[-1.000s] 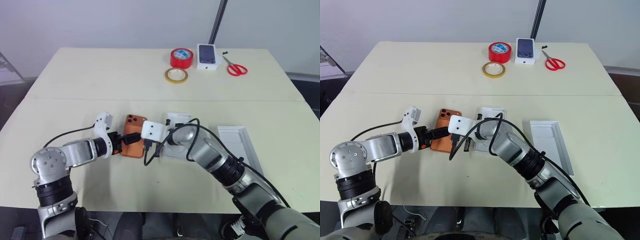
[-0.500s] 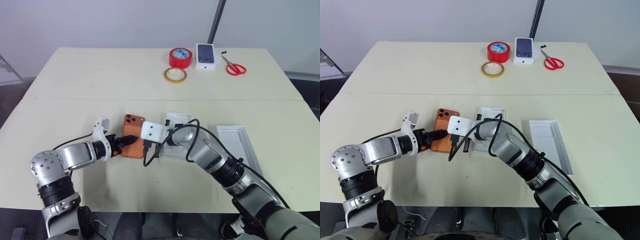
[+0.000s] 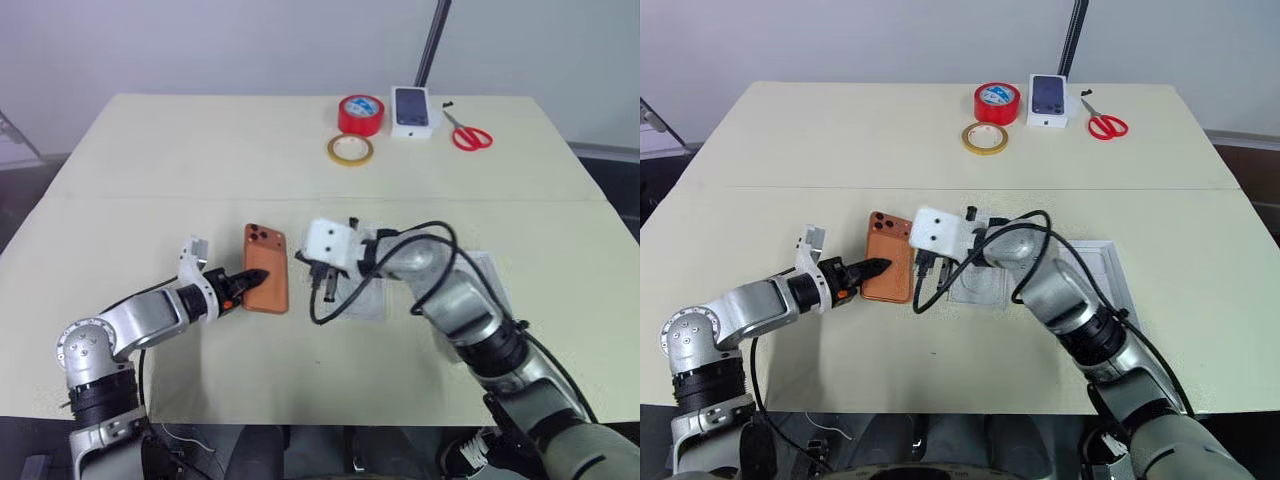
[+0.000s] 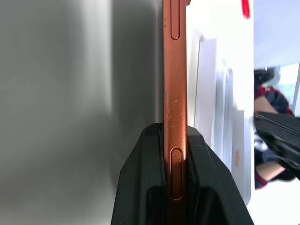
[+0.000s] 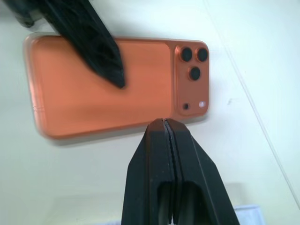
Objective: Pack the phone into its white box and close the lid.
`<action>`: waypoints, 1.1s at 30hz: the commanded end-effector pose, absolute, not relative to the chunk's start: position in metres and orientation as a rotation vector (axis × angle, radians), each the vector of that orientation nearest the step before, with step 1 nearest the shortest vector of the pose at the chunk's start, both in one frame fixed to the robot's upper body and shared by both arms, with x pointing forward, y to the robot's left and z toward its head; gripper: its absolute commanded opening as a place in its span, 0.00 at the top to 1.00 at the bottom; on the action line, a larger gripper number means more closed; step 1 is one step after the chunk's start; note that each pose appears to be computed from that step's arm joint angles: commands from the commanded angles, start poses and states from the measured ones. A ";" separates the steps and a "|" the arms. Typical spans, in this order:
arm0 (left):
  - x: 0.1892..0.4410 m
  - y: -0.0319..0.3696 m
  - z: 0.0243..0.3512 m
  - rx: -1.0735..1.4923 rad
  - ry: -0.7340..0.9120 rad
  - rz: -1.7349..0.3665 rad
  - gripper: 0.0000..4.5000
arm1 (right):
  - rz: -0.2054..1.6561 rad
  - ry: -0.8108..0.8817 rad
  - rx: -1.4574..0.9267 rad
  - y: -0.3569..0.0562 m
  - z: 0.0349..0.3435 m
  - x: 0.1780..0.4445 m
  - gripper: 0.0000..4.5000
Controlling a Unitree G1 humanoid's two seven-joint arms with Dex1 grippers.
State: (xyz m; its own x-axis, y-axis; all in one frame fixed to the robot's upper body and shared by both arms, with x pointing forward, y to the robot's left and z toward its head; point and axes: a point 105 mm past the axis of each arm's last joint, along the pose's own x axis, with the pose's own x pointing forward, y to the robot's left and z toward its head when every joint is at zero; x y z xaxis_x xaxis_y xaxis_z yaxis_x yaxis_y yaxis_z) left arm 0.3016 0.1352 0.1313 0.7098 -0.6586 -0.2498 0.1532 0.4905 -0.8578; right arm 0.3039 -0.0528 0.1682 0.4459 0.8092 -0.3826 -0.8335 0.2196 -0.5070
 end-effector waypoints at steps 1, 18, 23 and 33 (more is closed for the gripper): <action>0.302 0.102 0.165 -0.952 0.548 -0.664 1.00 | 1.128 -0.004 -0.696 -0.089 0.199 0.293 1.00; 0.313 0.017 0.139 -0.935 0.716 -0.788 1.00 | 0.853 0.245 -0.610 -0.186 0.177 0.287 1.00; 0.312 0.010 0.135 -0.906 0.733 -0.802 1.00 | 0.841 0.247 -0.612 -0.187 0.175 0.287 1.00; 0.303 0.006 0.132 -0.817 0.734 -0.852 0.39 | 0.832 0.244 -0.626 -0.187 0.175 0.292 1.00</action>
